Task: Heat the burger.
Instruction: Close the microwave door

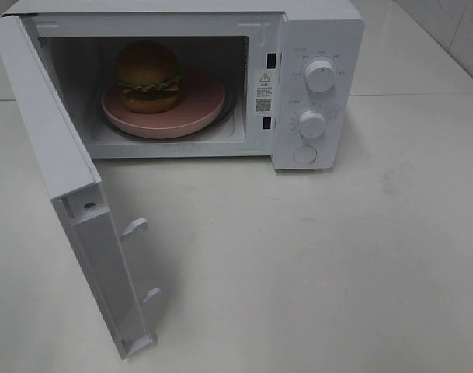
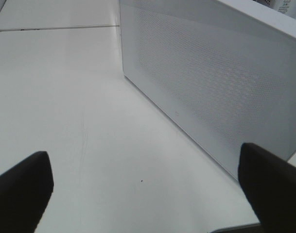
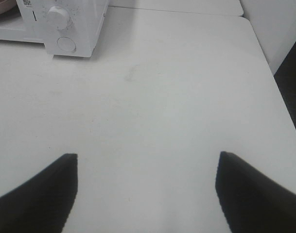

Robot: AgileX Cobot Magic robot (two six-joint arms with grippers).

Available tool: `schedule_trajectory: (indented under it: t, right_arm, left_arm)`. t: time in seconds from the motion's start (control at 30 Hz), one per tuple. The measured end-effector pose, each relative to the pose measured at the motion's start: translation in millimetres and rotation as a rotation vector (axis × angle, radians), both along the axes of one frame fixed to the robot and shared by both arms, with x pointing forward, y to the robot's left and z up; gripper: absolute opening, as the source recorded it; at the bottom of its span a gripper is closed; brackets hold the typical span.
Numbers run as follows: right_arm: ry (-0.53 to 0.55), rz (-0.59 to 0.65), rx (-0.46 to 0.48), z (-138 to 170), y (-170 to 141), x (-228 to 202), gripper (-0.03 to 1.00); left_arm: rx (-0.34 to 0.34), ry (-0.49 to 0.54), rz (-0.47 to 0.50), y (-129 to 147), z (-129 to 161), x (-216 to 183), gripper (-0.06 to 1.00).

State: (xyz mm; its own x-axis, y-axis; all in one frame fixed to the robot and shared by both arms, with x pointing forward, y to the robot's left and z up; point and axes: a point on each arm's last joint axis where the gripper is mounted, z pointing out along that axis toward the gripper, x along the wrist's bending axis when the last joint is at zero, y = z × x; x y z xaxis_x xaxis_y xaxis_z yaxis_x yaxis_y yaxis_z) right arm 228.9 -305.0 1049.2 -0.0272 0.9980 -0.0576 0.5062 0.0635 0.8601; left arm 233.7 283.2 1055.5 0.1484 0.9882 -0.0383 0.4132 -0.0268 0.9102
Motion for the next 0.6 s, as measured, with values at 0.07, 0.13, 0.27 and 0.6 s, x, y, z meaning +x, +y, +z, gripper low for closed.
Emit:
schedule_trajectory:
  t: [0.07,0.13,0.27,0.6]
  right_arm:
    - [0.000,0.000,0.000,0.0,0.0,0.0,0.76]
    - [0.000,0.000,0.000,0.0,0.0,0.0,0.76]
    - [0.000,0.000,0.000,0.0,0.0,0.0,0.76]
    - [0.000,0.000,0.000,0.0,0.0,0.0,0.76]
  left_arm:
    - [0.000,0.000,0.000,0.0,0.0,0.0,0.97]
    - [0.000,0.000,0.000,0.0,0.0,0.0,0.97]
    - [0.000,0.000,0.000,0.0,0.0,0.0,0.97]
    - [-0.021,-0.004,0.023,1.4,6.2,6.1,0.79]
